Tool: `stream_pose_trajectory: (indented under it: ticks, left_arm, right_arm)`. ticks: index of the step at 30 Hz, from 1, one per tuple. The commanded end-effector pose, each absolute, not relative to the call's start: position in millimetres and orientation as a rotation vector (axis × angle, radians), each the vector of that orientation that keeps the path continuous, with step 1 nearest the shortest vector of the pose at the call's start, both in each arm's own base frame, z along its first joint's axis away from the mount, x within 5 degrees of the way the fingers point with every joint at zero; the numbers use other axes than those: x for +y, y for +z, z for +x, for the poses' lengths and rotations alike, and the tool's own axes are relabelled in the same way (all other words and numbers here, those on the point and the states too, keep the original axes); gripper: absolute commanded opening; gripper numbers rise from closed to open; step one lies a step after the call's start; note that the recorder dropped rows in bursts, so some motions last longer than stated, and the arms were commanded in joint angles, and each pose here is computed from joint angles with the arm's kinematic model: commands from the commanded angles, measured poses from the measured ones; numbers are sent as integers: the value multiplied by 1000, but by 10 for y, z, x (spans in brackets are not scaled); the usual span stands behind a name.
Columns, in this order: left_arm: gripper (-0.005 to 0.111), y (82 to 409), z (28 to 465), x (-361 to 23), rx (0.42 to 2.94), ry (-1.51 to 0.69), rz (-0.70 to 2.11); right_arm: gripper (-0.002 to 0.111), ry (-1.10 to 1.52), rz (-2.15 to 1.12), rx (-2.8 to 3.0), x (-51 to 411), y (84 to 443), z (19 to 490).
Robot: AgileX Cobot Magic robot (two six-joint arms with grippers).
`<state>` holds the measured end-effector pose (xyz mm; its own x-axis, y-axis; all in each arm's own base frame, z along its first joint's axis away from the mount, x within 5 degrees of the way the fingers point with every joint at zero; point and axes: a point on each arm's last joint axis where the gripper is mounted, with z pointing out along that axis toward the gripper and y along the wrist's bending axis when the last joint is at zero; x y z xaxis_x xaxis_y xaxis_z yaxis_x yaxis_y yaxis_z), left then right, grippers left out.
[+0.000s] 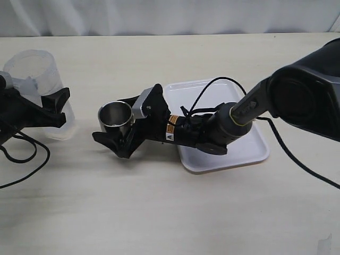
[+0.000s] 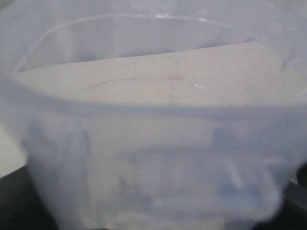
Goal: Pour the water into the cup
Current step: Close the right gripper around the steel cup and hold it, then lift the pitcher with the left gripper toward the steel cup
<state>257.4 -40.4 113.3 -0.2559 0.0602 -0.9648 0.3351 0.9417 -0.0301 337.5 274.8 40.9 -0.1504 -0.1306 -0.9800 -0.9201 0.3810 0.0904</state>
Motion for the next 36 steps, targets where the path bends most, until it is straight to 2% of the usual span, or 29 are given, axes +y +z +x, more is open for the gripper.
stream_pose_trajectory:
  ticks: [1, 21, 25, 32, 36]
  left_arm:
    - [0, 1194, 2603, -407, 1763, -279, 278]
    - [0, 1194, 2603, -407, 1763, -279, 278]
    - [0, 1194, 2603, -407, 1763, -279, 278]
    - [0, 1194, 2603, -407, 1763, -279, 278]
    - [0, 1194, 2602, -411, 1763, -282, 283]
  right_arm:
    - [110, 929, -996, 1536, 2786, 372, 3402]
    - [107, 969, -1020, 1523, 2823, 375, 3403]
    - [97, 969, -1020, 1523, 2823, 375, 3403]
    - [65, 969, -1020, 1523, 2823, 375, 3403]
    - [54, 969, -1020, 1523, 2823, 375, 3403]
